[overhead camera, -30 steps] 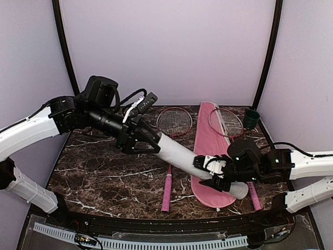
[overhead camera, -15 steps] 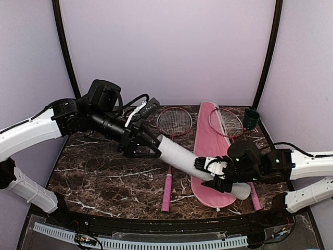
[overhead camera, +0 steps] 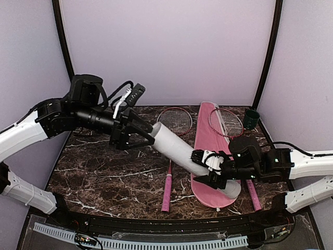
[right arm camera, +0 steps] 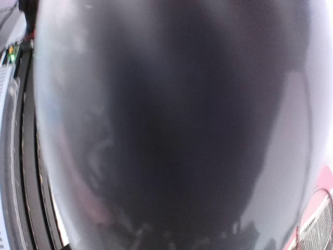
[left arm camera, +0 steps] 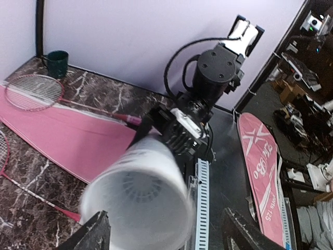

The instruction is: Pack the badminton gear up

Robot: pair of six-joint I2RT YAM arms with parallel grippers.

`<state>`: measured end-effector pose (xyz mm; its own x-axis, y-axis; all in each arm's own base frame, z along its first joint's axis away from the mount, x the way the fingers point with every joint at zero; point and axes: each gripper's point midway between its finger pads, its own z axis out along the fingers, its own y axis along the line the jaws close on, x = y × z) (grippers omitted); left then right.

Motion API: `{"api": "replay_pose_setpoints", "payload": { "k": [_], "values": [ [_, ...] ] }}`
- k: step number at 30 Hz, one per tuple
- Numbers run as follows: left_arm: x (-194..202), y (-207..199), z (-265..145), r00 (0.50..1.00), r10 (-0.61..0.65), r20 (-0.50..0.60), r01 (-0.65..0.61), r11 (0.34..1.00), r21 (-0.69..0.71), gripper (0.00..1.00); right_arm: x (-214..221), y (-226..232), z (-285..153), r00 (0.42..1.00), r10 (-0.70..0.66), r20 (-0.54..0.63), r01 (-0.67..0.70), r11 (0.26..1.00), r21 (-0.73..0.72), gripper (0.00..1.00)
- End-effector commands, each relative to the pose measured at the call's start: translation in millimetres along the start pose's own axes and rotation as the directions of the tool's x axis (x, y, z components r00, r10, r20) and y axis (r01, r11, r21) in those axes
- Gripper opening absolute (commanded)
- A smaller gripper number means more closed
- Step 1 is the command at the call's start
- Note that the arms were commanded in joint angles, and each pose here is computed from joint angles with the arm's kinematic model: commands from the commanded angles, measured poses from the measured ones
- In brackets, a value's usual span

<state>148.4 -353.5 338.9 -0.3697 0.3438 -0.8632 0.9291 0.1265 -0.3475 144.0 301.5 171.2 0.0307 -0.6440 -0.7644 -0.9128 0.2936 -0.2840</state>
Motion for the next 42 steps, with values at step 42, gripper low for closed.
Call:
{"api": "replay_pose_setpoints", "payload": {
  "k": [42],
  "values": [
    [7.6,14.2,61.8,0.95,-0.041,0.308,0.037,0.999,0.02,0.69,-246.4,-73.9,-51.7,0.371,0.659,0.654,-0.284,0.751,-0.596,0.41]
  ]
}}
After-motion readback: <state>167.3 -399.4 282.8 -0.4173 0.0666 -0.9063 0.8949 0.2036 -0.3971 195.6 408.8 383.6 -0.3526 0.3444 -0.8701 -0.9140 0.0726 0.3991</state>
